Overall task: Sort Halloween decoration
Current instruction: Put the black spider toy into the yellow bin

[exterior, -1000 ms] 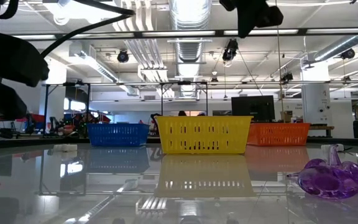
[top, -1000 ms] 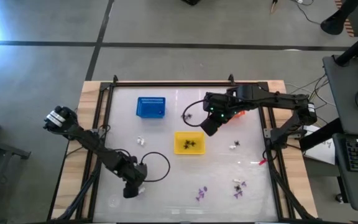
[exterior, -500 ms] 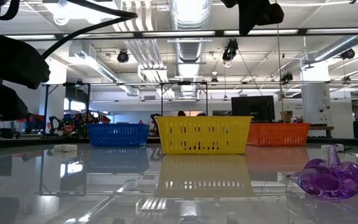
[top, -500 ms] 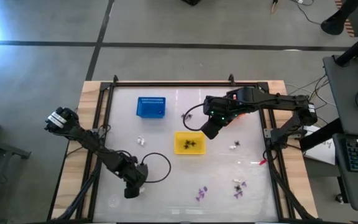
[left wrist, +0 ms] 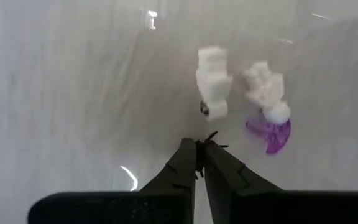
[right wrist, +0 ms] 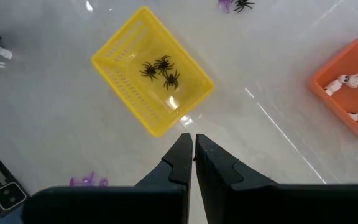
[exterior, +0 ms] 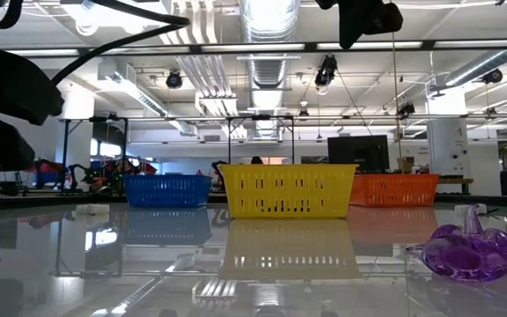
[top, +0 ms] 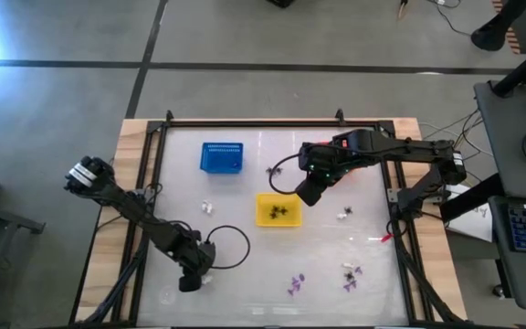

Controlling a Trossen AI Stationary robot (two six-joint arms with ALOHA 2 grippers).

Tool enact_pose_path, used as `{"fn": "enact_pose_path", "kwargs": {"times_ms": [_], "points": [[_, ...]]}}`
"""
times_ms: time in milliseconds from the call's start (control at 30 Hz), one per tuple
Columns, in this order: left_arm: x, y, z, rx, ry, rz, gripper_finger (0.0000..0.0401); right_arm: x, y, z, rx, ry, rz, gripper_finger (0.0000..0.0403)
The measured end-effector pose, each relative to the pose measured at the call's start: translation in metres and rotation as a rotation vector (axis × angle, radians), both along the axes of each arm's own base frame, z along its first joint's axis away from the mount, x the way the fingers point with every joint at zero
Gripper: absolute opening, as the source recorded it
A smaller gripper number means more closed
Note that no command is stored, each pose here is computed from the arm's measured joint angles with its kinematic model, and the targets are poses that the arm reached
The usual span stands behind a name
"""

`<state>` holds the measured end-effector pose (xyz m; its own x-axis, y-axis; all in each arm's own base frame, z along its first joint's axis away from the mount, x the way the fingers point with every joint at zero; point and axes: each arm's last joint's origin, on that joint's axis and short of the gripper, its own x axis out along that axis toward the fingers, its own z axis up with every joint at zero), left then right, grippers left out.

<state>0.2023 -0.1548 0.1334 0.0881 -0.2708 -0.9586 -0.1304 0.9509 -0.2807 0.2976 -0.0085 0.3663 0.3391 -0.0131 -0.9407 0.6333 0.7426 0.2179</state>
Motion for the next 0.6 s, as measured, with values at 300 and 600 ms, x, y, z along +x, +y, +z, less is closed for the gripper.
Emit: {"fn": "enact_pose_path", "kwargs": {"times_ms": [300, 600], "points": [[-0.012, 0.010, 0.016, 0.034, 0.023, 0.034, 0.0001, 0.000, -0.001, 0.000, -0.024, 0.000, -0.009, 0.0013], [-0.012, 0.010, 0.023, 0.036, -0.019, 0.016, 0.0001, 0.000, -0.001, 0.000, -0.027, 0.000, -0.006, 0.0013]]}}
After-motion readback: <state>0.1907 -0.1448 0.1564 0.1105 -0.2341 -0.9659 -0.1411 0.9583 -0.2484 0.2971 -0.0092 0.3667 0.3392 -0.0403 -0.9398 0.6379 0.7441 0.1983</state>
